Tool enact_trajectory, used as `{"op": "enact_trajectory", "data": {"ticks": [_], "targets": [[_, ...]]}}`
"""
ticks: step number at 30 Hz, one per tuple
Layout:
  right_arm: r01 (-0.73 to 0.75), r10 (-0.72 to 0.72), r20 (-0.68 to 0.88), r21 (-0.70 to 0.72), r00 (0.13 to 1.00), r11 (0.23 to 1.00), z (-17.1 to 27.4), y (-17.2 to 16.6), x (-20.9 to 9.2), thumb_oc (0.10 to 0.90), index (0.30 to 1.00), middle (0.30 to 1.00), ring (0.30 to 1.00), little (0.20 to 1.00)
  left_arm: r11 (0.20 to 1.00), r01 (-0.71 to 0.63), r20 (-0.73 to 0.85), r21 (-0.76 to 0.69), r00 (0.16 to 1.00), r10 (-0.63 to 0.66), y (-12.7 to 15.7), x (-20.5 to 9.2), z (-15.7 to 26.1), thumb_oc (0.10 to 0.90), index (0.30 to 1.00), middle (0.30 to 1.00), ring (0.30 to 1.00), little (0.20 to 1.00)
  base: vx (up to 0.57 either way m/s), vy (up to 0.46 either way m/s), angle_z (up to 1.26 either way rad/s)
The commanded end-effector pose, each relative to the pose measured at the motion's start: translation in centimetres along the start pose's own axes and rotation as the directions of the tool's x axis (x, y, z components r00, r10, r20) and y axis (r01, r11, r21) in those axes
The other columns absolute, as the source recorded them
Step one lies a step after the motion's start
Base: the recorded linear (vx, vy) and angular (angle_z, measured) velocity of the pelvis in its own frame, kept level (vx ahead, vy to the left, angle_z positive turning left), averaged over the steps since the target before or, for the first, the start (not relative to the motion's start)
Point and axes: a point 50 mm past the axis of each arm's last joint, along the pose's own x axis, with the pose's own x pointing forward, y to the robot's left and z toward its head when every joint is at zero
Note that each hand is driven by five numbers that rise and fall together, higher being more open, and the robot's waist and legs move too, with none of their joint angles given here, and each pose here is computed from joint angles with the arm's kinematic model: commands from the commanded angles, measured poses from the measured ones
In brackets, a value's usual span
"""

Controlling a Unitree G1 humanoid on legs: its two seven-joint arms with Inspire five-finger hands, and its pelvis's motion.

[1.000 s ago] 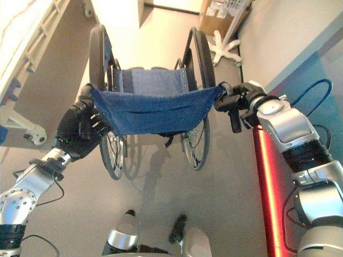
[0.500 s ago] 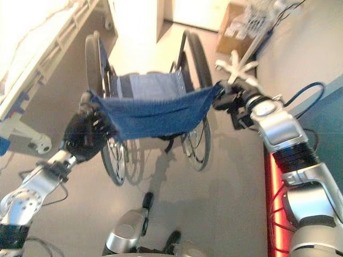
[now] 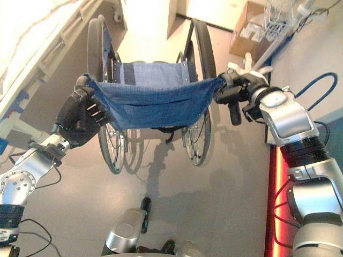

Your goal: Push the wheelchair next to the bed

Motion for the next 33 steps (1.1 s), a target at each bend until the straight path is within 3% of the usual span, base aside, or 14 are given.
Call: {"op": "enact_trajectory", "data": {"ticks": [1, 9, 12, 17, 23, 33], "targets": [[-0.087, 0.134, 0.36, -0.144, 0.923, 0.986, 5.9, 1.6, -2.0, 0.4, 0.3, 0.3, 0.3, 0.3, 0.972, 0.23, 0.336, 0.052, 0.912, -0.234, -4.2, 0.2, 7.2, 0.4, 0.3, 0.3, 0.3, 0.3, 0.12, 0.016, 0.05], [-0.028, 0.105, 0.394, -0.196, 0.913, 0.98, 6.3, 0.0, -2.8, 0.4, 0.3, 0.3, 0.3, 0.3, 0.968, 0.248, 0.394, 0.046, 0.886, -0.245, -4.3, -0.9, 6.3, 0.4, 0.3, 0.3, 0.3, 0.3, 0.18, 0.054, 0.19], [0.002, 0.083, 0.412, -0.202, 0.907, 0.979, 7.0, -0.2, -2.9, 0.4, 0.3, 0.3, 0.3, 0.3, 0.959, 0.264, 0.408, 0.104, 0.868, -0.283, -4.8, -0.8, 7.0, 0.4, 0.3, 0.3, 0.3, 0.3, 0.23, -0.078, 0.51], [0.028, 0.062, 0.478, -0.179, 0.876, 0.984, 9.1, 0.9, -3.0, 0.4, 0.3, 0.3, 0.3, 0.3, 0.951, 0.213, 0.443, 0.225, 0.847, -0.295, -5.7, 1.0, 9.8, 0.4, 0.3, 0.3, 0.3, 0.3, 0.36, -0.185, 0.31], [-0.023, 0.115, 0.455, -0.201, 0.883, 0.979, 10.5, 1.1, -2.7, 0.4, 0.3, 0.3, 0.3, 0.3, 0.98, 0.133, 0.431, 0.15, 0.883, -0.186, -4.1, 4.2, 10.7, 0.4, 0.3, 0.3, 0.3, 0.3, 0.49, -0.05, 0.91], [-0.025, 0.123, 0.42, -0.231, 0.899, 0.973, 10.1, 0.4, -2.8, 0.4, 0.3, 0.3, 0.3, 0.3, 0.978, 0.144, 0.431, 0.148, 0.881, -0.195, -4.8, 5.9, 11.6, 0.4, 0.3, 0.3, 0.3, 0.3, 0.28, 0.009, 0.5]]}}
